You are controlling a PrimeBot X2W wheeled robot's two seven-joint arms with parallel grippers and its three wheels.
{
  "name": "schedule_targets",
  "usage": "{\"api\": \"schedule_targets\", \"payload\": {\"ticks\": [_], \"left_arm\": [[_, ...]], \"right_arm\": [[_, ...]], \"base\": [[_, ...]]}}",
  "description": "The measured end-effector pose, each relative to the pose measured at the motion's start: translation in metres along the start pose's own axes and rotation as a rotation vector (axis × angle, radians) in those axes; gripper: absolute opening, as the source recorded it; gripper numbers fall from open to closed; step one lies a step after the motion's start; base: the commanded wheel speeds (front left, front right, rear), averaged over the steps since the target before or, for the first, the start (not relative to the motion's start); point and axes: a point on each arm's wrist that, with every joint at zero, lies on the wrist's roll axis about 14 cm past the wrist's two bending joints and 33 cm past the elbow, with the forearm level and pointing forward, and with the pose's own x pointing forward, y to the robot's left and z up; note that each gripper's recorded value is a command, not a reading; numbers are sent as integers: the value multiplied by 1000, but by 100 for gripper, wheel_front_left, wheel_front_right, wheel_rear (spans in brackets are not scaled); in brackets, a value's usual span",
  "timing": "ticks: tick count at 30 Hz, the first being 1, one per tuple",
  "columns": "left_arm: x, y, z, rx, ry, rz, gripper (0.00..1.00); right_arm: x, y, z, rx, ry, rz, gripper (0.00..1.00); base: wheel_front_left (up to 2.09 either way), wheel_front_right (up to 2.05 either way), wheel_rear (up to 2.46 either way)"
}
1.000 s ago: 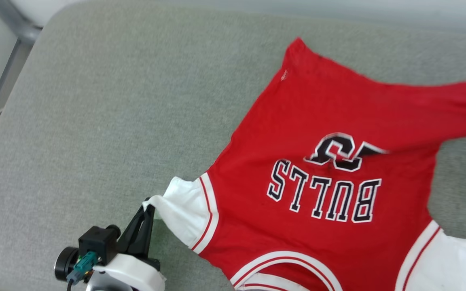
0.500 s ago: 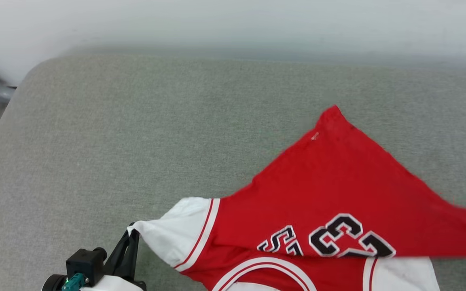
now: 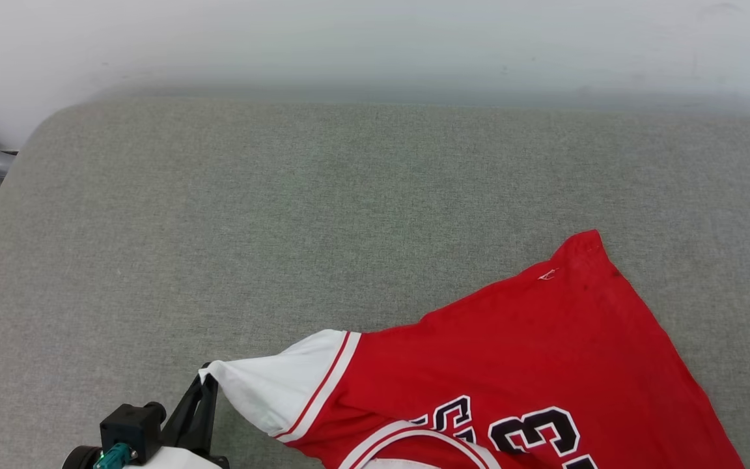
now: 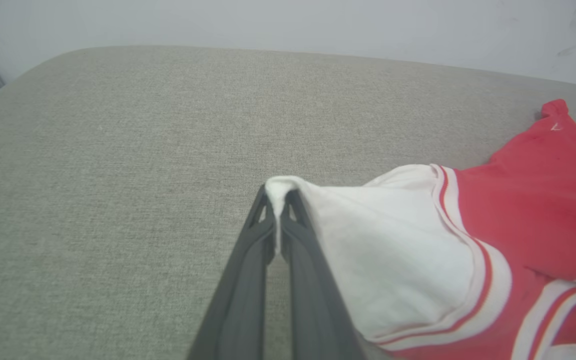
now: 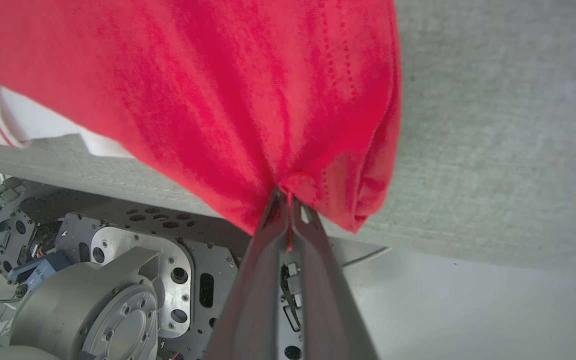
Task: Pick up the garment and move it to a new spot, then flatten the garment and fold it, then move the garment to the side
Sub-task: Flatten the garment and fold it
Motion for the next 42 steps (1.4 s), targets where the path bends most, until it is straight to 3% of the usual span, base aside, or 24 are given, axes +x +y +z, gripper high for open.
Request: {"api": "schedule_targets", "payload": {"ticks": [1,2,3,4,12,17,21,29,36,42], "left_arm": [[0,1,0,1,0,1,0],[0,1,1,3,-1,2,0],[0,1,1,4,-3,0,0],[1,0,2,5,-6,-1,0],[-2,-4,9,5,-24,-9,0],[0,-6,11,11,-30,-12,0],[6,-11,16,21,-39,-29,0],[18,-15,22,23,-57,-35,0],[25,-14,19,25,-48,-26,0],[32,-16,16,22,-42,-27,0]], "right_arm": [[1,0,2,5,-11,0,0],[0,-2,5,4,-28,-7,25],[-2,-7,13,-3,-57,-24,97],[-4,-12,22,-18,-86,-45,100],[-44,-25,122,-120,-416,-105,100],[-73,-12,192,-223,-597,-102,100],[-82,11,235,-338,-641,-80,100],[-35,63,271,-537,-484,0,100],[21,80,273,-594,-277,30,100],[57,92,274,-616,-192,54,100]], "base": [[0,0,0],[0,0,0],[0,0,0],[0,0,0],[0,0,0],[0,0,0],[0,0,0],[0,0,0],[0,0,0],[0,0,0]]}}
